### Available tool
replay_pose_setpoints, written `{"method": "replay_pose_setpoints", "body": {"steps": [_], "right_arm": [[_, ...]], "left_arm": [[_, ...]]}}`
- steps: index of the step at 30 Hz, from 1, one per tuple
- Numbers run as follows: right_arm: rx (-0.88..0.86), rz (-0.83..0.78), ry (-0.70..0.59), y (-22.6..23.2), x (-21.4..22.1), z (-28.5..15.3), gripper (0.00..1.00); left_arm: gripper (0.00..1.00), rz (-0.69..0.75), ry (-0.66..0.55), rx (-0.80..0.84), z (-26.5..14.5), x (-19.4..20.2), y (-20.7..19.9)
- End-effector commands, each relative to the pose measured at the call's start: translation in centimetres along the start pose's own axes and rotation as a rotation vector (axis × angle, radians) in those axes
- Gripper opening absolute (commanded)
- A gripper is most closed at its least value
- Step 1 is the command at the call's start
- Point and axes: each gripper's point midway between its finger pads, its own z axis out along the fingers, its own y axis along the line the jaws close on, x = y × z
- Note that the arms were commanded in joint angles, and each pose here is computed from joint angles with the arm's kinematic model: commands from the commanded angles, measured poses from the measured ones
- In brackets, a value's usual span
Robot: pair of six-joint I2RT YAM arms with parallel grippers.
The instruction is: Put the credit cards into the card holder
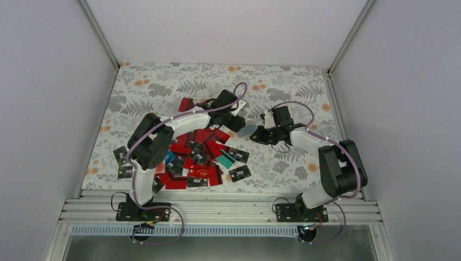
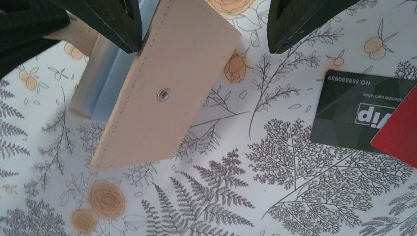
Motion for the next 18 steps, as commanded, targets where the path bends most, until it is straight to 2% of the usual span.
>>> {"method": "replay_pose_setpoints", "body": {"steps": [1, 18], "right_arm": [[0.001, -0.017, -0.003, -0.1, 0.1, -0.3, 0.04], [0.002, -0.018, 0.005, -0.3, 0.4, 0.0, 0.04]], "left_arm": [[0.63, -0.025, 0.004, 0.004, 0.9, -0.5, 0.4], [0.5, -0.007, -0.002, 0.095, 3.7, -2.6, -0.6]]}}
